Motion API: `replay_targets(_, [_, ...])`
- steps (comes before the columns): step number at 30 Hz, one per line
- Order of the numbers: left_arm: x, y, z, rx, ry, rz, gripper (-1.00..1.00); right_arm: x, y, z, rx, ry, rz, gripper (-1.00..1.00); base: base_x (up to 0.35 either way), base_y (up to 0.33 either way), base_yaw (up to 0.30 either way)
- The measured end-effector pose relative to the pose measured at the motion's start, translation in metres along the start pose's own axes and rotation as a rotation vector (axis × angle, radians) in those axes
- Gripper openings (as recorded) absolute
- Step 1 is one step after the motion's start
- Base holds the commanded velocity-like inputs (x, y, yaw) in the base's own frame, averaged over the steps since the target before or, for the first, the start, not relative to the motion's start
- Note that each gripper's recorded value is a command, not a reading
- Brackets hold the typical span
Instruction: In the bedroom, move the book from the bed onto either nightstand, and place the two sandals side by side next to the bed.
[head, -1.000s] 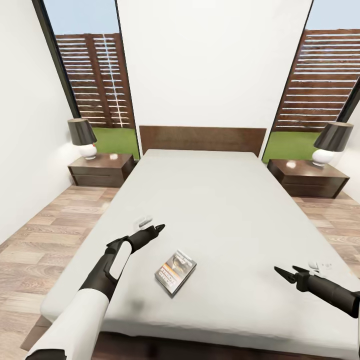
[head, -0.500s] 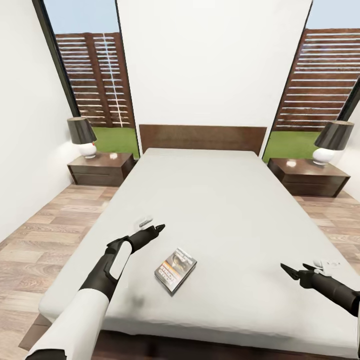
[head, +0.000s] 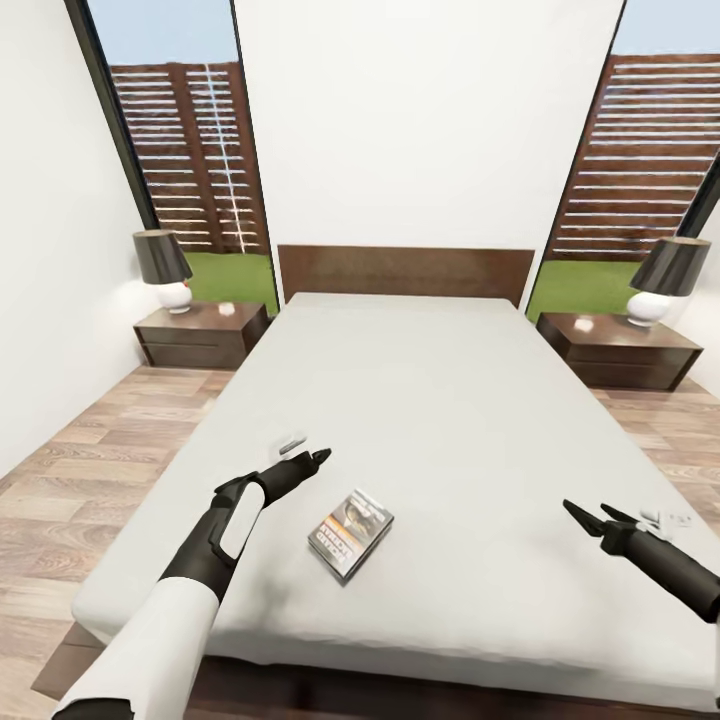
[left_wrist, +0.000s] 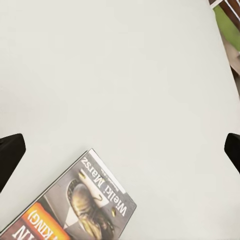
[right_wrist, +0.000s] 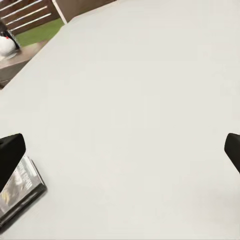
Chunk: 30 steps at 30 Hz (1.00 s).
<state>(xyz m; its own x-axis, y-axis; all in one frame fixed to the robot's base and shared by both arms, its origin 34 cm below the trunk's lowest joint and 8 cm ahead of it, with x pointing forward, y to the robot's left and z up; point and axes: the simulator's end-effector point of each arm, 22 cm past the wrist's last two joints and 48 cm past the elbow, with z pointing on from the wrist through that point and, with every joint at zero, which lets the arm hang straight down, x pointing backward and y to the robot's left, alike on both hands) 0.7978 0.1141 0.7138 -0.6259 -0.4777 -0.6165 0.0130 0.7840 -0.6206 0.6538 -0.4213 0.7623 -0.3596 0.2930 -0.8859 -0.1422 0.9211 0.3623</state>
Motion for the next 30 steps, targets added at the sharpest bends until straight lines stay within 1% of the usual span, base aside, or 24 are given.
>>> replay_targets(2, [0.003, 0.002, 0.002, 0.0, 0.0, 0.0, 1.0, 0.0, 0.0, 0.001, -0.009, -0.016, 0.011, 1.0, 0.0, 0.0, 0.0])
replay_targets(6, [0.008, 0.007, 0.005, 0.0, 0.001, 0.0, 1.0, 0.006, -0.002, 0.002, -0.013, -0.02, 0.019, 1.0, 0.0, 0.0, 0.0])
replay_targets(30, [0.042, 0.036, 0.022, 0.001, 0.0, 0.0, 1.0, 0.052, -0.015, 0.01, -0.021, -0.021, 0.019, 1.0, 0.0, 0.0, 0.0])
